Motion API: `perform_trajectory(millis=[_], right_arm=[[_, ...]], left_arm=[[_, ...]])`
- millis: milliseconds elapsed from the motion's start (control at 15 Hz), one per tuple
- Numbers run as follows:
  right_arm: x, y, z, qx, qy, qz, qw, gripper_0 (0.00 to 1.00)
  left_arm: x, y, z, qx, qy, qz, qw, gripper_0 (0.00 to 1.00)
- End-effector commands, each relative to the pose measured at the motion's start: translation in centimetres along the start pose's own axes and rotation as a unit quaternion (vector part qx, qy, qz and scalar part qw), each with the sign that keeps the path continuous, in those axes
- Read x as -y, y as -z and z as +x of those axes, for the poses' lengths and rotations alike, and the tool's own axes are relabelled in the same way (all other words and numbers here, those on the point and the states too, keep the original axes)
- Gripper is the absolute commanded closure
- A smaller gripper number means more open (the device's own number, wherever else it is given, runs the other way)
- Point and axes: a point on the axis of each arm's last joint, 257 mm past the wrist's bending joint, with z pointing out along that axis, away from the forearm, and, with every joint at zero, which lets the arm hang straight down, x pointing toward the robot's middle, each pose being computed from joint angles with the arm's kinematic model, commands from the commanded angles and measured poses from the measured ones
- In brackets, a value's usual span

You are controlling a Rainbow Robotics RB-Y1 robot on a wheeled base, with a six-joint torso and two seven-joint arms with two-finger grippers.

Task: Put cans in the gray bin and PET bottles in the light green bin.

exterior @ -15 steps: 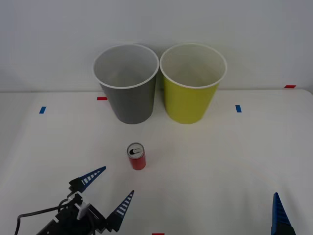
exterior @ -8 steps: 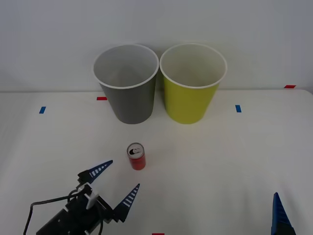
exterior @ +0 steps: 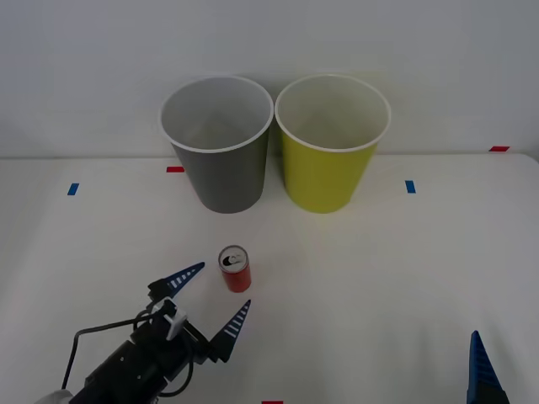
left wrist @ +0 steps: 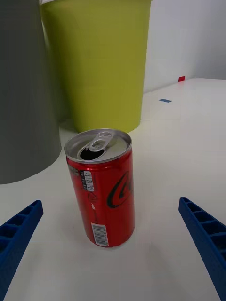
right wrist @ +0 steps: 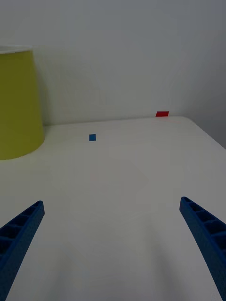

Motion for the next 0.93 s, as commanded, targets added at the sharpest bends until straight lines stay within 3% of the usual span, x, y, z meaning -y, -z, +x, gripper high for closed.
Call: perform_trajectory(millis=[67,267,467,933], right_arm=[[0.0,0.0,0.0,0.0,0.0,0.0,1.0,0.0],[0.0,0.0,0.0,0.0,0.0,0.0,1.0,0.0],[0.0,0.0,0.0,0.0,0.0,0.0,1.0,0.0],[0.0,0.0,0.0,0.0,0.0,0.0,1.0,0.0]], left_arm=[[0.2,-0.8,0.0,0.001,0.0,0.0,1.0,0.0],[0.6,-1.5,-0.2,0.004,0.012,0.007,0.9999,0.0],[-0.1,-3.1,0.5,0.0,0.002,0.003,1.0,0.0],[0.3,-5.9,0.1,0.01,0.012,-0.002,0.9999,0.0]])
